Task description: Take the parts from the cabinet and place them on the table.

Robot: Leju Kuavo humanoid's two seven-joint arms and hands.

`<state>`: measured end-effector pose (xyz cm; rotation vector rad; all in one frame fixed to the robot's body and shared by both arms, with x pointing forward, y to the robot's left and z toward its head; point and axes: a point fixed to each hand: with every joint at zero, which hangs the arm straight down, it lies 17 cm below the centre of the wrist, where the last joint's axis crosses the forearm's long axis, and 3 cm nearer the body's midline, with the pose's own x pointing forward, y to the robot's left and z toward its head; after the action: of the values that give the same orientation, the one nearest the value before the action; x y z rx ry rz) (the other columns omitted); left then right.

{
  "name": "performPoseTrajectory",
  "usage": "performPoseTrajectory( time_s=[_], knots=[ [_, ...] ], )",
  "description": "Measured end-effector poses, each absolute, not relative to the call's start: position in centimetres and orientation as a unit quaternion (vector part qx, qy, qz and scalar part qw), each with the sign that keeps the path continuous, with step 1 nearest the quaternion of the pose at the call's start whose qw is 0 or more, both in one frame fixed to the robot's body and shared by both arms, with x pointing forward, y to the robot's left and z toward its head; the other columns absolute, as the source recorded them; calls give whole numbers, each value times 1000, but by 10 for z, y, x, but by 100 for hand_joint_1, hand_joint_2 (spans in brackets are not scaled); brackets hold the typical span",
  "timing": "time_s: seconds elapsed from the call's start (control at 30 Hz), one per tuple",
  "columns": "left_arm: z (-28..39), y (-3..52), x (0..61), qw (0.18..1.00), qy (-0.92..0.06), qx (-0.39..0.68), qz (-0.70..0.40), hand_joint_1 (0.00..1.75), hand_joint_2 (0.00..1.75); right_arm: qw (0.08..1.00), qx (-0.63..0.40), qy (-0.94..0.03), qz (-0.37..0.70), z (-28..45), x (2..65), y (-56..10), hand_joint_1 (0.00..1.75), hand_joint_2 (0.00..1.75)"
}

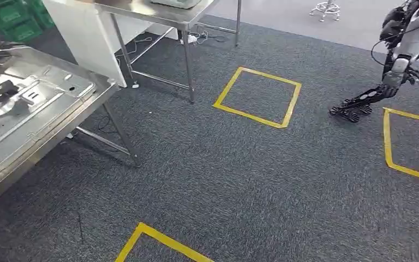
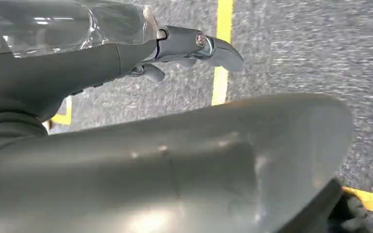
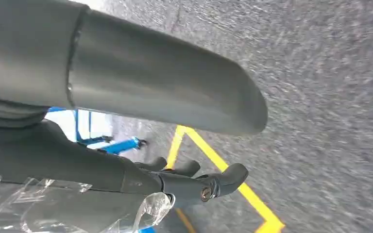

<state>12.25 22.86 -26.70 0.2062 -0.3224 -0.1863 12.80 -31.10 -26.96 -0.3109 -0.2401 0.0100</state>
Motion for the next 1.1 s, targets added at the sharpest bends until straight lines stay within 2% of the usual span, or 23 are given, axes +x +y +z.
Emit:
performPoseTrajectory(
  time_s=[0.2,0.8,1.1],
  knots=[
    [-266,231,127,978,-165,107,-74,0,0,985,-149,-82,4,-274,110,-309,0,0],
    [-270,230,110,984,-123,112,-71,0,0,978,-155,-138,10,-268,132,-309,0,0],
    [-268,231,117,981,-141,116,-67,0,0,983,-152,-99,9,-272,116,-307,0,0]
  ],
)
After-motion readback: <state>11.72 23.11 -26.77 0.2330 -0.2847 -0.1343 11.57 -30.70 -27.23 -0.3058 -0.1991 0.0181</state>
